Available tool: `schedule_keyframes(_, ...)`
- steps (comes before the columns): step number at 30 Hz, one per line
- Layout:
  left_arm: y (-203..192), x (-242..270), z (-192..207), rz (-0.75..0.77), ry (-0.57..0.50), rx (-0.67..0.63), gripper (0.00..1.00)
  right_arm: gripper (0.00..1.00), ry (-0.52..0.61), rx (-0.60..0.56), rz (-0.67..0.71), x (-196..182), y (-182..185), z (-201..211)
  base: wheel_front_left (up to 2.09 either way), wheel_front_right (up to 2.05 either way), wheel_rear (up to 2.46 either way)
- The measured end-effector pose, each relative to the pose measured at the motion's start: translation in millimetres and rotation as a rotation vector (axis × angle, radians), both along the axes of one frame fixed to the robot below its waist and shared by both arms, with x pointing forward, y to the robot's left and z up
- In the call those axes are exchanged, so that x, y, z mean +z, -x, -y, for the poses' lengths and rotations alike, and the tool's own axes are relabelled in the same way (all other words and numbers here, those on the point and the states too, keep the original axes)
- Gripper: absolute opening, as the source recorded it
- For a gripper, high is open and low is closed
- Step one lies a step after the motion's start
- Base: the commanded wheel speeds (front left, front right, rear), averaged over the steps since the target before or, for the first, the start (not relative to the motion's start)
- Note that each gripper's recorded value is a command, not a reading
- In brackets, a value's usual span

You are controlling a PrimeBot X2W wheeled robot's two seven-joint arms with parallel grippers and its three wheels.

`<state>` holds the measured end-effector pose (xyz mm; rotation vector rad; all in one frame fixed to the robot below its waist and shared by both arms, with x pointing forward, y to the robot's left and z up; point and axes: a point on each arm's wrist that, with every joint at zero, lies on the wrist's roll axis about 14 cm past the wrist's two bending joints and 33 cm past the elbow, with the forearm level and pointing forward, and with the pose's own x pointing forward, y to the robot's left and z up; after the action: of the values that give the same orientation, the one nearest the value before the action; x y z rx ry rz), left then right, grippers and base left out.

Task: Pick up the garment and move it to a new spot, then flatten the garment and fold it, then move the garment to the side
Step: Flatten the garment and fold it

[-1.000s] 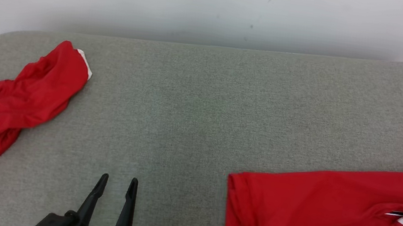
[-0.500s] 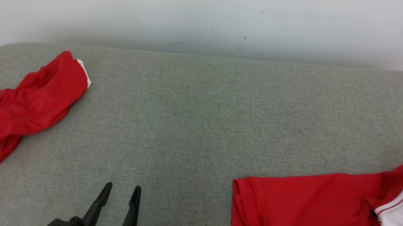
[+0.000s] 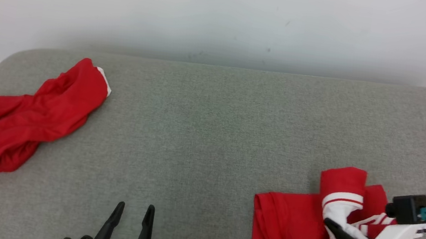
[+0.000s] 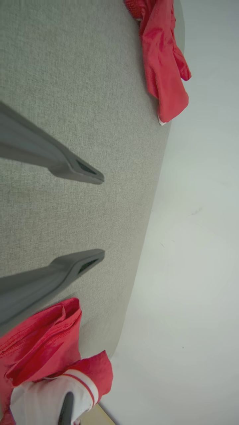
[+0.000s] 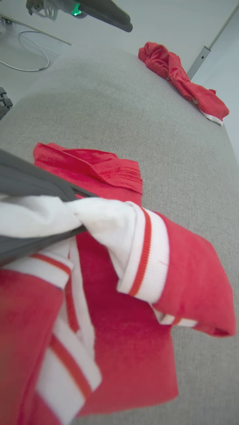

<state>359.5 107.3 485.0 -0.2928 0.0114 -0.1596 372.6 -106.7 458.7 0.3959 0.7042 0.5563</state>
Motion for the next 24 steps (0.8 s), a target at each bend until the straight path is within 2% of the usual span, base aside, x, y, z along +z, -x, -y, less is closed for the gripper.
schedule_keyframes(9, 3.1, -2.5, -7.4, -0.010, -0.001, 0.025, 1.00, 0.00, -0.029, 0.022, -0.028, -16.1, -1.2, -34.9, 0.00, 0.00, 0.00)
schedule_keyframes(24, 2.7, -6.2, -7.3, -0.022, -0.004, 0.027, 1.00, 0.00, -0.033, 0.051, -0.024, -14.0, 10.8, -41.4, 0.00, 0.00, 0.00)
